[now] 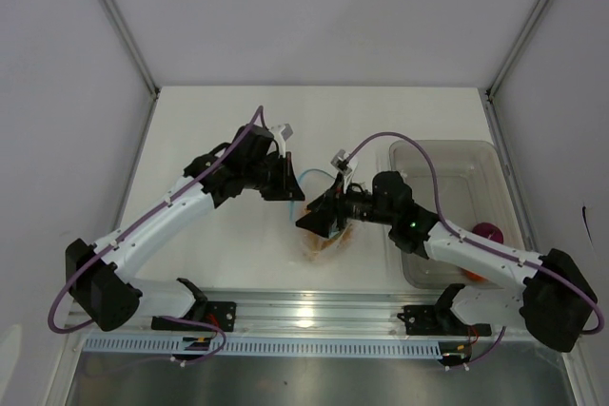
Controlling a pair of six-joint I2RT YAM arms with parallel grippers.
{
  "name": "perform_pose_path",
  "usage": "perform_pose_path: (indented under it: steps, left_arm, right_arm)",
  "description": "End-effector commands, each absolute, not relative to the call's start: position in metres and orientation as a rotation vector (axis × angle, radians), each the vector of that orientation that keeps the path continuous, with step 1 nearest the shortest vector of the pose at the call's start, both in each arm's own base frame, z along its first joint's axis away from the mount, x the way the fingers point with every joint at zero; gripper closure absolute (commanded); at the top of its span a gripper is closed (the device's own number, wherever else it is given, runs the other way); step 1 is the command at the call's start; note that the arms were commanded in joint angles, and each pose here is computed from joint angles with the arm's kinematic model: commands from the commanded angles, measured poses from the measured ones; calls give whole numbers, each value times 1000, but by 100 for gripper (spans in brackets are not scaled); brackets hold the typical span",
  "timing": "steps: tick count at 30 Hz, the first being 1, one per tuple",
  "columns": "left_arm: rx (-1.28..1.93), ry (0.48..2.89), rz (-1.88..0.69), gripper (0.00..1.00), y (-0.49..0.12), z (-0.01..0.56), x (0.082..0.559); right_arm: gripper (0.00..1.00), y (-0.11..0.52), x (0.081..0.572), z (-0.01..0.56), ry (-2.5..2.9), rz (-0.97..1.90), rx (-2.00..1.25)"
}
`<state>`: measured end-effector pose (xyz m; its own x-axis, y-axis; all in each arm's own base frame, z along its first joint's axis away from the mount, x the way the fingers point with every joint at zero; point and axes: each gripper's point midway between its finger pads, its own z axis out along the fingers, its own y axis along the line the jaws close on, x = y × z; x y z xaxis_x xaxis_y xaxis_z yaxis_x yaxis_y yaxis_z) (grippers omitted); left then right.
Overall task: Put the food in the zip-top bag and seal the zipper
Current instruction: Place the fake vegetable in the zipper food storage bag, then pick up the fake vegetable from the bin.
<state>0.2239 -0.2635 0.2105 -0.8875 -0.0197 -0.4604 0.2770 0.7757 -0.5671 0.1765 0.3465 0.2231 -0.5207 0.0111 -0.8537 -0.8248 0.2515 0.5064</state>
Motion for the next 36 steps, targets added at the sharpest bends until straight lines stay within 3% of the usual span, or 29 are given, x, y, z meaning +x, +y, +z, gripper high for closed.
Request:
perform_pose_path:
  steps: [1,5,12,17,21,29,36]
  left_arm:
    - [228,2414,-984,99,-271,243,226]
    - [235,2407,-989,99,-272,244,226]
    - [292,2376,-1013,99,-273,251,222]
    - [287,2313,-998,99,-266,261,223]
    - [293,2314,-1033,99,-272,256,221]
    - [314,2334,-1032,99,-277,246,224]
    - [344,2360,-1067,99,-282,241,218]
  right_arm:
    - [22,337,188,269,1703,1270,-645]
    - [21,315,202,308,1737,1140,-487]
    - [24,230,223,319,1943,743,-116]
    - [21,115,234,304,2069,334,329]
    - [5,56,239,281,2141,191,569]
    - [1,-42,236,211,2214,-86,1101]
    - [1,-67,237,155,2280,-170,1240]
